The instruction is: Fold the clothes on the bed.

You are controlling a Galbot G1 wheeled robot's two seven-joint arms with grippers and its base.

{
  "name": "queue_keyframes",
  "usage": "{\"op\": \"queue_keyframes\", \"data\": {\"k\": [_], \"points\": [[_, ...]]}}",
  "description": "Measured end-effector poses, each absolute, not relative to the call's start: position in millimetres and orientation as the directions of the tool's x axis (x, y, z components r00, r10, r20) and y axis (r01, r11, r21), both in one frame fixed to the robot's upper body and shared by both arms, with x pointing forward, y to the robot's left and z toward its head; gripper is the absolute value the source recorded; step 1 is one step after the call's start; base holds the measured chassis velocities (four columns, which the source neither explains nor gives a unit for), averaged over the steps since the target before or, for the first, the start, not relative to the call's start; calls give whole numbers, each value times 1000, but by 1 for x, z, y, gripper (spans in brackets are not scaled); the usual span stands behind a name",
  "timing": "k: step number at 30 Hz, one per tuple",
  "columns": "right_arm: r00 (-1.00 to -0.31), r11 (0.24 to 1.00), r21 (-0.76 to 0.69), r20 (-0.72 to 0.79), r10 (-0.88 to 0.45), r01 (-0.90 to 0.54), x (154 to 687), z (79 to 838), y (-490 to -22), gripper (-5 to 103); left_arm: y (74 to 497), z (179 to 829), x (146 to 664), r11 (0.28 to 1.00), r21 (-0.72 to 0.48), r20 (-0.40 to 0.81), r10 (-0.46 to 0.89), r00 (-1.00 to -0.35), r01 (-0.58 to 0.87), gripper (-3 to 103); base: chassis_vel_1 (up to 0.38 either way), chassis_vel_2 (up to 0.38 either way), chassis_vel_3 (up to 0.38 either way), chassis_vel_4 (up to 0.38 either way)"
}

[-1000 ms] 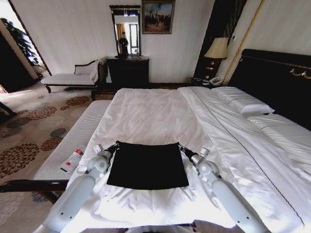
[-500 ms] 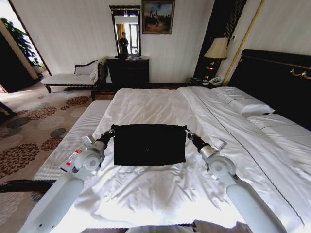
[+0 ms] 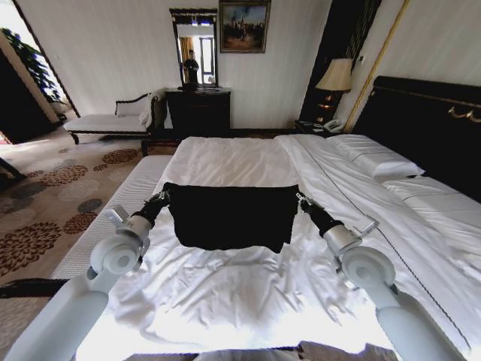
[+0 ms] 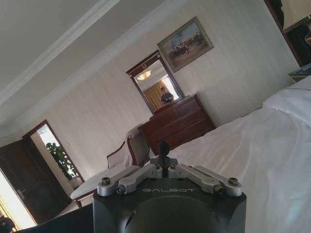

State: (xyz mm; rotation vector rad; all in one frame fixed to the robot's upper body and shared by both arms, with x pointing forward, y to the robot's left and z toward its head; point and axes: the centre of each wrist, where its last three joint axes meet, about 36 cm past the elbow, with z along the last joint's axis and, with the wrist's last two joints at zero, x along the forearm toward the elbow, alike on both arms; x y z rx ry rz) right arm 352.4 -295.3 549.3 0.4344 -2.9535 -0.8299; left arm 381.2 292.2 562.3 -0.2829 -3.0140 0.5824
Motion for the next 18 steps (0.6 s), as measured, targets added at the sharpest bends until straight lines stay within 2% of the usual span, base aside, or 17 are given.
{"op": "queue_keyframes", "data": {"k": [7,12,18], "points": [[-959,812,531,-6,-284,-243,324,555,-290,0,290,567,344,905,-393,29,189,-982,163,0,0,0,0,0],[-949,788,562,22,-315,-249,285,574,-278,0,289,572,296,896,-428,56,153,-987,115,0,0,0,0,0],[-956,805,575,127,-265,-147,266,563,-280,0,290,560,260,912,-410,121,85,-989,28,0,0,0,0,0]]}}
